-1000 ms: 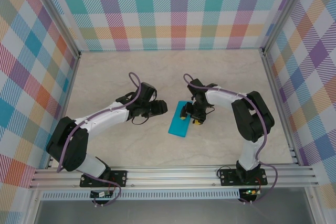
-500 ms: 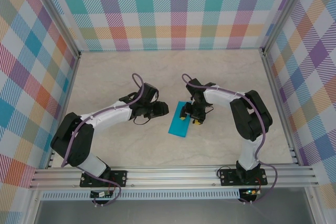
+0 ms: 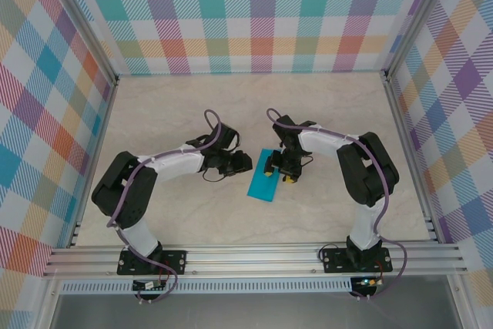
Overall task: Fold a paper plane with a square sheet of paper (pick it up from the middle)
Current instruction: Hold the square sheet of paper at the center of the table.
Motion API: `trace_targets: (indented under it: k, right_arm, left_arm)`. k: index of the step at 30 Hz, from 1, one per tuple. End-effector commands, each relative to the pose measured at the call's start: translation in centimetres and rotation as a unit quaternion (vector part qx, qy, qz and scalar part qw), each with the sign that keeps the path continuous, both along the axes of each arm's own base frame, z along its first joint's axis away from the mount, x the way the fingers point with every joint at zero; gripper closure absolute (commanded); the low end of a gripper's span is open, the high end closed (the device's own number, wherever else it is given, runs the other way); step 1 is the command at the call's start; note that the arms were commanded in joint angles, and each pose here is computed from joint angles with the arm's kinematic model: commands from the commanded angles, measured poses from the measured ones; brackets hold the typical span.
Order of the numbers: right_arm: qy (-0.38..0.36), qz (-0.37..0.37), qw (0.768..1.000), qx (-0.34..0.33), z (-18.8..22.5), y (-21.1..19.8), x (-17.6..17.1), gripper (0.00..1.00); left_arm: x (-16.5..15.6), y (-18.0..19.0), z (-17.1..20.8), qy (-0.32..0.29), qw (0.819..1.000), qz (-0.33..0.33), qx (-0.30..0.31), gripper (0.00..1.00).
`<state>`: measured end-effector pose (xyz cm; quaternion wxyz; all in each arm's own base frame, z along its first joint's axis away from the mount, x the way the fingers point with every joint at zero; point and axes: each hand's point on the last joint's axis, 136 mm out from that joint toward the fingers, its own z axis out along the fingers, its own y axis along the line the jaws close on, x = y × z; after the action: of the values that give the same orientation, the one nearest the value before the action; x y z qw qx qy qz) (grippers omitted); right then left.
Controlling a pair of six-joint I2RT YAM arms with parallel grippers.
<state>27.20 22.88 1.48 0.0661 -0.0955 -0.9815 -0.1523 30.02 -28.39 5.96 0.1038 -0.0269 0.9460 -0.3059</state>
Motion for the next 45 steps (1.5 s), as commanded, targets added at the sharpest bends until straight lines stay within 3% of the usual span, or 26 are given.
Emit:
trace_targets:
  k: [1, 3, 8, 22, 32, 42, 45]
  right_arm:
    - [0.046, 0.017, 0.994, -0.094, -5.4, -3.6, -2.5, 0.37]
    - [0.045, 0.017, 0.995, -0.092, -5.3, -3.5, -2.5, 0.37]
    - [0.046, 0.017, 0.994, -0.093, -5.4, -3.5, -2.5, 0.37]
    - [0.047, 0.018, 0.995, -0.090, -5.5, -3.5, -2.7, 0.37]
    - [0.036, 0.016, 0.997, -0.072, -5.0, -2.7, -2.1, 0.37]
    - [-0.112, -0.024, 0.993, 0.043, 3.9, -0.9, 1.9, 0.31]
    - [-0.144, -0.046, 0.984, 0.100, 5.9, -0.9, 1.9, 0.41]
  left_arm:
    - [1.1, -1.7, 0.8, 0.001, 0.999, -0.009, -0.041, 0.79]
    - [1.3, -2.4, 0.6, 0.006, 0.999, -0.014, -0.051, 0.89]
    - [1.5, -3.6, -0.1, 0.018, 0.997, -0.020, -0.069, 1.00]
    - [1.5, -4.7, -3.0, 0.046, 0.997, -0.021, -0.066, 1.00]
    - [0.4, -2.5, -6.4, 0.076, 0.997, -0.003, -0.002, 1.00]
    - [-0.5, -1.3, -7.3, 0.079, 0.997, 0.000, 0.021, 1.00]
    - [-0.6, -1.2, -7.2, 0.077, 0.997, 0.000, 0.022, 1.00]
